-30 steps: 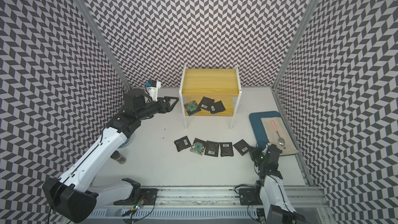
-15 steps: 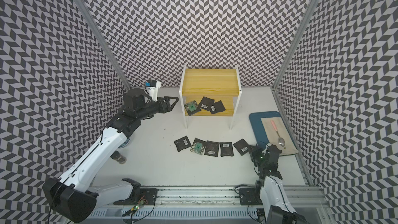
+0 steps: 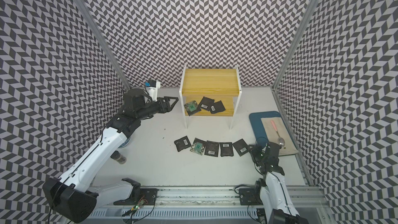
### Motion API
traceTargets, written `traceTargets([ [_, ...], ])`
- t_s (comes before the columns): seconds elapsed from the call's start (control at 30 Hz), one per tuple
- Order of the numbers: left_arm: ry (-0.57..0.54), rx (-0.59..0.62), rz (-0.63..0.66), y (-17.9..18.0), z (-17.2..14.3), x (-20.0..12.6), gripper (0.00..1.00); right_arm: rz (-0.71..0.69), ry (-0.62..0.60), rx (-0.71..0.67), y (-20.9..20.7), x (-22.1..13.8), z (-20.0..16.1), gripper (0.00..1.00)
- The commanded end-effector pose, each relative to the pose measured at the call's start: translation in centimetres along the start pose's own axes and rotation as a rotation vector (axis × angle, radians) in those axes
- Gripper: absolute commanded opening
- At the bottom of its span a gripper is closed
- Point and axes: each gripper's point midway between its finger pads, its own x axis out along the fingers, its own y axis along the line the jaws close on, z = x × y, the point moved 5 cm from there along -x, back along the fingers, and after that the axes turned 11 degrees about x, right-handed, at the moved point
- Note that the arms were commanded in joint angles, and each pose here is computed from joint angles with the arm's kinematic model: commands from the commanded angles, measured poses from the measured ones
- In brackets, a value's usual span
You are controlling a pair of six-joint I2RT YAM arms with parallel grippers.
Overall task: Remove the tea bags from the shelf
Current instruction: Place the tea bag at the center of the board.
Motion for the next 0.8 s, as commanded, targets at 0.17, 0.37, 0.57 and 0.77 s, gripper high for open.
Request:
traceTargets([
  [0.17, -0.015, 0.007, 0.014, 0.3, 0.1, -0.4, 0.71, -0.053, -0.043, -0.093, 2.8, -1.5, 0.9, 0.40],
  [0.37, -0.019, 0.014, 0.009, 0.2, 0.4, -0.5, 0.70, 0.049, -0.072, -0.199, 7.7, -3.0, 1.7, 0.40],
  [0.57, -0.021, 0.031, -0.003, -0.1, 0.7, -0.6, 0.66, 0.172, -0.068, -0.280, 12.2, -4.3, 2.0, 0.40],
  [0.77, -0.015, 0.046, -0.027, -0.4, 0.6, -0.6, 0.65, 0.265, -0.055, -0.352, 15.9, -5.9, 1.8, 0.40],
])
